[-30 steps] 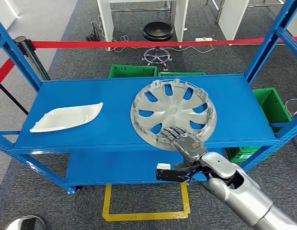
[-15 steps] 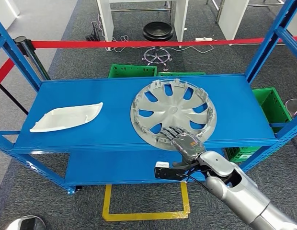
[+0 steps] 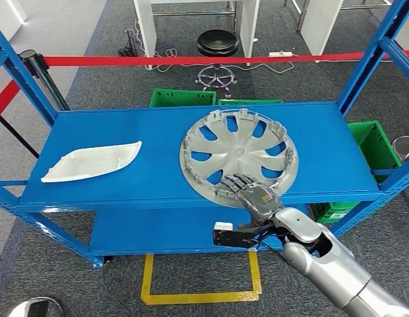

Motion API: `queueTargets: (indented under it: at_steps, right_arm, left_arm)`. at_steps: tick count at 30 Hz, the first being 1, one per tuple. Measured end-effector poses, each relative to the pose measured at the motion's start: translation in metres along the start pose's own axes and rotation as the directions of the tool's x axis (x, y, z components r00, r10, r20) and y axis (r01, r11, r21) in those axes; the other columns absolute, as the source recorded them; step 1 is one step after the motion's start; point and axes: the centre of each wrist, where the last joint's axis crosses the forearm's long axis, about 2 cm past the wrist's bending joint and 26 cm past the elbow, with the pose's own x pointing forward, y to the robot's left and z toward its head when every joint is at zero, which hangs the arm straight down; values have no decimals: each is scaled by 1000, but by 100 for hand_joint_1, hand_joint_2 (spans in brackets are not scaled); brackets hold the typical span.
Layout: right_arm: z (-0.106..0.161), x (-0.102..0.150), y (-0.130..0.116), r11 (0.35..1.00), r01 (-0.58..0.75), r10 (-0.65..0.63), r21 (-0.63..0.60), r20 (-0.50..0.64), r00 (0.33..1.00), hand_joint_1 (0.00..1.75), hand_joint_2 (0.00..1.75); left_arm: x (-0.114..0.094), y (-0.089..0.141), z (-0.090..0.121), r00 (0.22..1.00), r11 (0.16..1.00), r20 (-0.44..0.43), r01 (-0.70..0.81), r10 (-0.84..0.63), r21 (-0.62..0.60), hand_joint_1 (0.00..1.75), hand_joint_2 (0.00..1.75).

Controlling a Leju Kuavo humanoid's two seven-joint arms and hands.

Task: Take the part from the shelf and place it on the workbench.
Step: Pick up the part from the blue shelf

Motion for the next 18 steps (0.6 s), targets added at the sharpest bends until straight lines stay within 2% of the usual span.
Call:
queueTargets:
  at_steps: [9,11,14,18]
  right_arm:
    - [0,0,-1,1000,-1,1,-1,-7,1000,0,175]
    - [-2,-3,0,1000,-2,1,-5,-76,997,0,175]
    - [-12,-21,1,999,5,-15,-39,-258,966,0,175]
    - [-19,-41,2,996,29,-57,-86,-334,941,0,175]
  left_arm:
    - [0,0,0,1000,1000,0,1,-1,0,0,175]
    - [0,0,0,1000,1000,1,12,-12,-10,0,175]
    - [2,-1,1,999,998,4,39,-39,-45,0,175]
    - [3,4,2,999,997,8,49,-48,-56,0,175]
